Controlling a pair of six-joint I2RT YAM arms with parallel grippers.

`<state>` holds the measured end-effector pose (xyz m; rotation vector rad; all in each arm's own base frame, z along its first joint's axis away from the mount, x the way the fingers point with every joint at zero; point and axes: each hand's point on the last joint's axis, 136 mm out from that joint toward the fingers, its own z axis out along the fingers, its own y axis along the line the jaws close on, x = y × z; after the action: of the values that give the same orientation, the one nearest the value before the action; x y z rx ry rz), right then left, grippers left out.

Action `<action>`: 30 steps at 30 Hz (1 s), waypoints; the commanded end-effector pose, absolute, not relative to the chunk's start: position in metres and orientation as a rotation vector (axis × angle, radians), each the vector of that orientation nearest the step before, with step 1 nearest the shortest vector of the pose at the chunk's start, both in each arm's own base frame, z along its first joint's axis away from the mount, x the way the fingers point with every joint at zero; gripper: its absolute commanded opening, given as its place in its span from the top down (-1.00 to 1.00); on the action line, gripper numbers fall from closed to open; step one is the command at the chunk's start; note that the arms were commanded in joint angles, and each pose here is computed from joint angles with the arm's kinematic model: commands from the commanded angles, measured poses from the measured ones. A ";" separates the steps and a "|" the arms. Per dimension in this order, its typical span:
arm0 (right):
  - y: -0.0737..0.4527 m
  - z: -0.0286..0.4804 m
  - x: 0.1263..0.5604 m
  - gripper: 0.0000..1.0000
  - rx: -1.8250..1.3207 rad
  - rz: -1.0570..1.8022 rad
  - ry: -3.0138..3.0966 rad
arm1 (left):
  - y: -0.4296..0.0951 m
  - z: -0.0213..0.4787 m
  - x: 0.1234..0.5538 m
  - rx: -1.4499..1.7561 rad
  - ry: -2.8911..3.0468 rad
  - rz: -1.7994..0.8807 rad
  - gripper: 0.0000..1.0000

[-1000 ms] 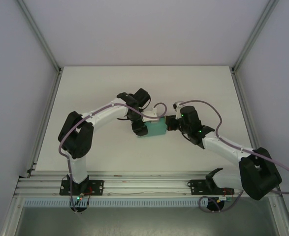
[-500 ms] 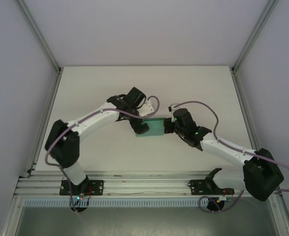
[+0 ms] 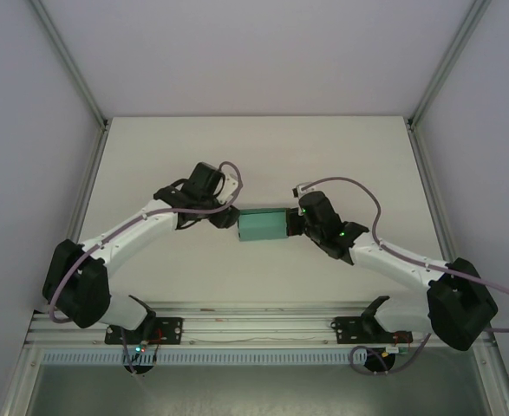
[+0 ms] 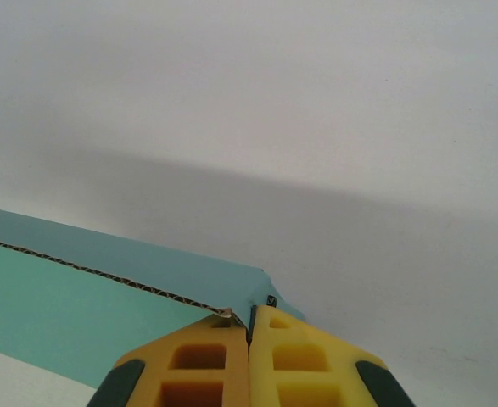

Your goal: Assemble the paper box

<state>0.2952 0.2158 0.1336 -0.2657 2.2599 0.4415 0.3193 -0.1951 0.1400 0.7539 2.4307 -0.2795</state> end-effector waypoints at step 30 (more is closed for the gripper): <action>0.212 0.091 0.270 0.93 -0.216 0.179 2.443 | -0.219 0.148 0.299 0.223 2.660 -0.646 0.81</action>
<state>0.2965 0.2232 0.1318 -0.1584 2.2814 0.2942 0.3088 -0.2147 0.1306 0.3041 2.6346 -0.5793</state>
